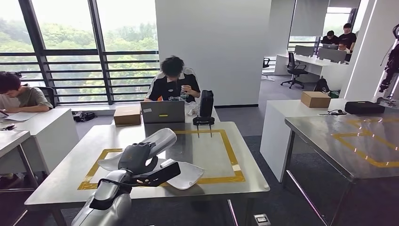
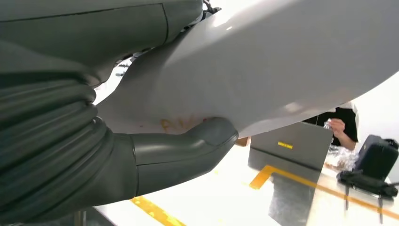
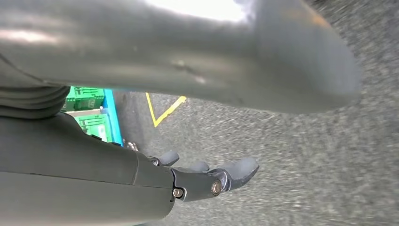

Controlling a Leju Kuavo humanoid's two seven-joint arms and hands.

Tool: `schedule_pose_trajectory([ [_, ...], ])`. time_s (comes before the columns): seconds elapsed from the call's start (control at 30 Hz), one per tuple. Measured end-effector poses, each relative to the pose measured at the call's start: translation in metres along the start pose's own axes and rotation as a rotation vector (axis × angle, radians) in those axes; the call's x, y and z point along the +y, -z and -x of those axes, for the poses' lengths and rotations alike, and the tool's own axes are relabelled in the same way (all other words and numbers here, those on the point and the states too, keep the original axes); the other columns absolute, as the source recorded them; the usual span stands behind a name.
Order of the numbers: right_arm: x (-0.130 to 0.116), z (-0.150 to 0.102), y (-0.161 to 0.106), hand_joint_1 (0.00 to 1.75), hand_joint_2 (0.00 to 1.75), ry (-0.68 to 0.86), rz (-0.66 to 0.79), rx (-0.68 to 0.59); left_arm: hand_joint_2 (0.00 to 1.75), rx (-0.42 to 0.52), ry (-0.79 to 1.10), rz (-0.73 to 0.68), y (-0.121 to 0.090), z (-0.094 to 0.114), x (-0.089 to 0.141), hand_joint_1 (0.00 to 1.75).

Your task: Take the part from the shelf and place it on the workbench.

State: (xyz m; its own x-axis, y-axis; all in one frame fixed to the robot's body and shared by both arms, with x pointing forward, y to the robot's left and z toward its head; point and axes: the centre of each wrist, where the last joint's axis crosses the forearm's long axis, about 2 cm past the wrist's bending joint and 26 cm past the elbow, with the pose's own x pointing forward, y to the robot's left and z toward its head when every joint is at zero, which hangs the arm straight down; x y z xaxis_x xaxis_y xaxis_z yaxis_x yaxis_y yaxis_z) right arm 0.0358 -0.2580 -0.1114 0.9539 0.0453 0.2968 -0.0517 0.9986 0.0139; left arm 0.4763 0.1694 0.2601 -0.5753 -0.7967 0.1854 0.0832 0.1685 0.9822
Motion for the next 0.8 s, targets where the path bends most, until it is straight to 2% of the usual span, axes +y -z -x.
schedule_pose_trajectory([
  [0.27,0.001,-0.002,0.000,0.00,0.00,0.000,-0.004,-0.004,1.75,0.040,0.018,0.005,-0.010,0.018,-0.004,1.75],
  [0.4,0.002,-0.001,0.000,0.00,0.00,0.001,-0.005,0.002,1.75,0.057,0.012,0.026,-0.016,0.023,-0.014,1.75],
  [0.8,0.002,-0.001,0.000,0.00,0.00,0.007,-0.002,0.008,1.75,0.106,0.024,0.063,-0.026,0.038,-0.022,1.75],
])
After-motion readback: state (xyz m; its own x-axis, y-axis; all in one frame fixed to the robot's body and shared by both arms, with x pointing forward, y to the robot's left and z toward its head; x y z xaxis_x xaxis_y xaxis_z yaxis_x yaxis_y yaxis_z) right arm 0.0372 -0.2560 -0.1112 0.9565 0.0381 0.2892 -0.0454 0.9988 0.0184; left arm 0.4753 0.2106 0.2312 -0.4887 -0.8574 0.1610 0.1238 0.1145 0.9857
